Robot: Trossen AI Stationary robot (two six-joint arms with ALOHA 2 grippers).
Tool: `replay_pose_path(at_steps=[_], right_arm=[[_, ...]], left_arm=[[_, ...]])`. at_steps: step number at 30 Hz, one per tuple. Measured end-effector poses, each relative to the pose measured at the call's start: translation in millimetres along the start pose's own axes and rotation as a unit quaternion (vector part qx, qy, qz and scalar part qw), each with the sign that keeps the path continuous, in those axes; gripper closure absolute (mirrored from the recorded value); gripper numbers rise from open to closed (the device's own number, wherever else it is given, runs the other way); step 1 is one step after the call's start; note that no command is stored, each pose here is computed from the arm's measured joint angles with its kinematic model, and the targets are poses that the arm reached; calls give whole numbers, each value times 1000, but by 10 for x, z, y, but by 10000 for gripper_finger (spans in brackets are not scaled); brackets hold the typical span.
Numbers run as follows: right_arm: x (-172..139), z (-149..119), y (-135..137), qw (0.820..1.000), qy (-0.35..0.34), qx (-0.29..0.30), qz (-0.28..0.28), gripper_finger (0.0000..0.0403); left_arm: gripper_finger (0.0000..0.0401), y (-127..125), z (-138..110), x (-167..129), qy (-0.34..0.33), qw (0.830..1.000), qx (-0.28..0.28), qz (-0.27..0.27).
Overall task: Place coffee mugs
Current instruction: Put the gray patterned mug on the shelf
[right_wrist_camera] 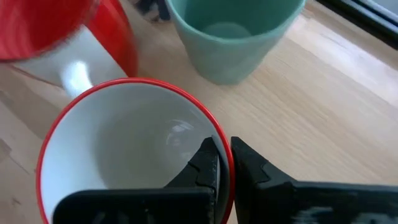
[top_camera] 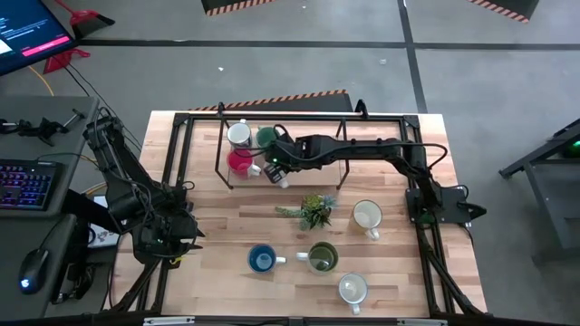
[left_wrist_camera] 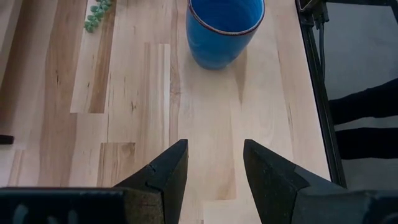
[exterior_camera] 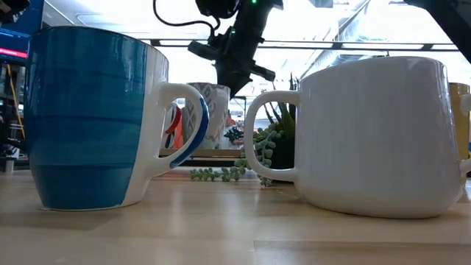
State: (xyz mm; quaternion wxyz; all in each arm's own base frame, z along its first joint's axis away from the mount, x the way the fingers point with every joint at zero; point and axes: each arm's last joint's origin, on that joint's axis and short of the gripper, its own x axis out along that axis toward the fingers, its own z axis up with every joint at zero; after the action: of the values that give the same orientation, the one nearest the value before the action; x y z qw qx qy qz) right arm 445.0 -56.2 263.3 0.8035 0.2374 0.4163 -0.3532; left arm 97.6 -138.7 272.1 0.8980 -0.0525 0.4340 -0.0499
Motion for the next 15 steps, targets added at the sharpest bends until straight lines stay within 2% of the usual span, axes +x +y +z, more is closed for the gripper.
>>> replay_pose_path(at_steps=[4,15], right_arm=[[11,-11,-1,1000,8,-16,3,403],[41,-12,4,1000,5,-13,0,400]], left_arm=[[254,0,0,0,0,1000,0,0],[254,1,0,0,0,1000,0,0]])
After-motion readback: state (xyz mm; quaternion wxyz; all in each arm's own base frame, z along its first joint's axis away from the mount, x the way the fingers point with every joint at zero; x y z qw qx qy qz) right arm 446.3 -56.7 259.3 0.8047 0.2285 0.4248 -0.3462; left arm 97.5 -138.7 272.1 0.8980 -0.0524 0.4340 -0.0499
